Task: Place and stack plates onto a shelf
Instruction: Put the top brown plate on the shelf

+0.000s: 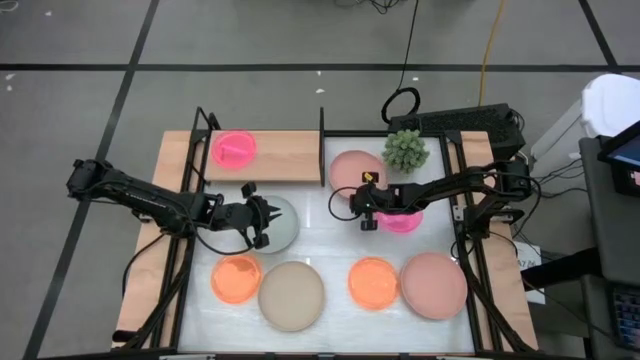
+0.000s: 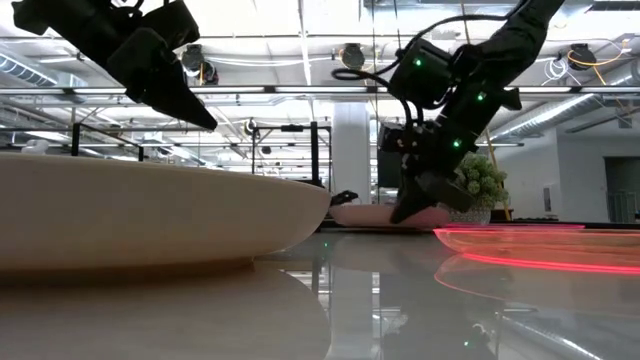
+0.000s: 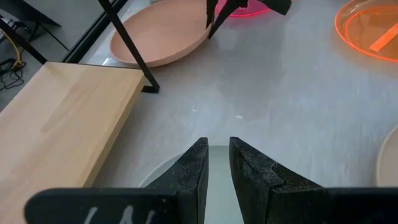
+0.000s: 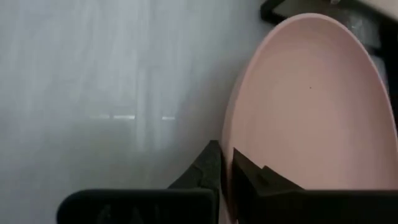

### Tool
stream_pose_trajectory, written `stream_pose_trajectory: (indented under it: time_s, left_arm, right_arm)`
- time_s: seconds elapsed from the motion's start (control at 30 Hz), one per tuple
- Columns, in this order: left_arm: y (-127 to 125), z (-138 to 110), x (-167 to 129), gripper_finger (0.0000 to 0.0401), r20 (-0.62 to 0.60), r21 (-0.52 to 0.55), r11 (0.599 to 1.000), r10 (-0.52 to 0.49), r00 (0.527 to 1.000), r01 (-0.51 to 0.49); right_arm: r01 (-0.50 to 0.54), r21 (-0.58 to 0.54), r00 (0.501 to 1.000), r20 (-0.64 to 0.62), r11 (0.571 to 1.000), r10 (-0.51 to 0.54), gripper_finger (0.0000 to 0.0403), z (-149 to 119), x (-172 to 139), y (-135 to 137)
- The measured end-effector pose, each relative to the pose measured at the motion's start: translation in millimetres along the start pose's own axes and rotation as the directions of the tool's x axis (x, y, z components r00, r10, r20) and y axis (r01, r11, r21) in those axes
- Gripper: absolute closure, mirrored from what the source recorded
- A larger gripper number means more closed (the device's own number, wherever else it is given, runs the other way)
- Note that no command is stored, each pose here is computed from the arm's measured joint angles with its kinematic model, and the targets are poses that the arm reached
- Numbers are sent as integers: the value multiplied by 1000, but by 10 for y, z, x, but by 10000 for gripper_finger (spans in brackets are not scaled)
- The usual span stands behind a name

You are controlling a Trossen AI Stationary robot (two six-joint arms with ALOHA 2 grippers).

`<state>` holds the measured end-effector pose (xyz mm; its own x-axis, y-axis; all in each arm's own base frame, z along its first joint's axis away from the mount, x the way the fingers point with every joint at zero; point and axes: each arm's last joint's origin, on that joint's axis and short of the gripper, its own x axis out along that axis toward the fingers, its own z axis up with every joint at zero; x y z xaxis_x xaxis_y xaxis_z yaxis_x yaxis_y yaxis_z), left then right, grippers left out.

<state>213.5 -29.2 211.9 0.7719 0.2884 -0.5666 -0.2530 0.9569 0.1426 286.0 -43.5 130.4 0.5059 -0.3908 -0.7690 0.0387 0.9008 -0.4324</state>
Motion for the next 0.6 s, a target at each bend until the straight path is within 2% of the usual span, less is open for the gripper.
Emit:
stream_pose_trajectory:
  time_s: [0.3,0.6]
  left_arm:
    - [-1,0,0,329,0,-9,1000,-1,1000,1]
    - [-8,-8,-4,329,-6,-11,1000,-3,1000,3]
  right_arm:
    - [70,-11,997,26,997,-70,402,194,-127,37]
    - [223,82,966,111,971,-232,402,351,-598,-202]
